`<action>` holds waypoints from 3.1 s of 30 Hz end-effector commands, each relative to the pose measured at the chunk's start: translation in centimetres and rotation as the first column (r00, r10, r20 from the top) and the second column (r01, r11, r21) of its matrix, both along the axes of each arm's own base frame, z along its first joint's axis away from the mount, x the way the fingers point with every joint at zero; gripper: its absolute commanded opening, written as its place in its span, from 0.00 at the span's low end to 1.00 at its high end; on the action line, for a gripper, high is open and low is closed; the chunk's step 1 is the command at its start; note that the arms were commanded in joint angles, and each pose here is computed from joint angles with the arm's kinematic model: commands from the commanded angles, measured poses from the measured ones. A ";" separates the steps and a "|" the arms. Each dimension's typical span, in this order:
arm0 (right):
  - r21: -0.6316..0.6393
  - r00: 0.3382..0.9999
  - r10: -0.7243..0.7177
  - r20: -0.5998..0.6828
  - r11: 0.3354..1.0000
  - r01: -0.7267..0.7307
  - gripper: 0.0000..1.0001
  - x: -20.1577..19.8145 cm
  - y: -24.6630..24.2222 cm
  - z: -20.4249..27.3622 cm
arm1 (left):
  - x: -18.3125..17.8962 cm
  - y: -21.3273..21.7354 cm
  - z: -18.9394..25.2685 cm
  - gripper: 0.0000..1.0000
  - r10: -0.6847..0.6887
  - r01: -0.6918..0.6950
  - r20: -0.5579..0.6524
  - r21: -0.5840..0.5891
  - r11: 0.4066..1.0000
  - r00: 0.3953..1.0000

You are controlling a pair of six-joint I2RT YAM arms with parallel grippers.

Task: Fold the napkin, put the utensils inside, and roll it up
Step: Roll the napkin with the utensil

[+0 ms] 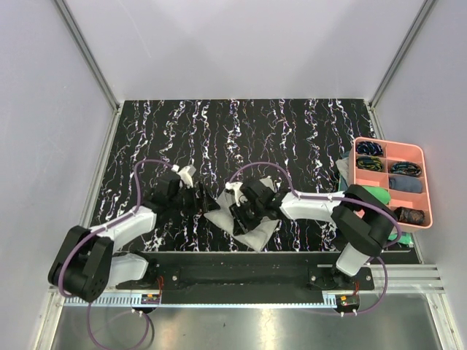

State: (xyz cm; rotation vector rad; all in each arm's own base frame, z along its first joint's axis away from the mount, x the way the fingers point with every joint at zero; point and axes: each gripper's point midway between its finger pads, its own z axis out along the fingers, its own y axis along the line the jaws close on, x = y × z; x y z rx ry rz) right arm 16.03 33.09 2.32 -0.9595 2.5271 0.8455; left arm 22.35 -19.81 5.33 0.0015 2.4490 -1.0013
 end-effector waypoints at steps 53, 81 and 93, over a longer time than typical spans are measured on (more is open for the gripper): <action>-0.086 0.940 -0.106 0.325 0.986 0.140 0.64 6.0 -0.9 7.0 | 1.5 -2.0 -2.5 0.00 -0.078 0.082 -0.061 0.076 0.994 0.995; -0.304 0.866 0.170 0.470 0.953 -0.023 0.54 0.5 1.9 -1.2 | 1.1 -2.1 -1.4 0.00 -0.077 0.082 -0.087 0.060 0.995 0.993; 0.023 0.981 0.145 0.130 0.988 -0.150 0.19 -2.8 2.1 -0.8 | 3.3 0.9 2.8 0.76 0.082 -0.086 0.102 0.030 0.996 0.991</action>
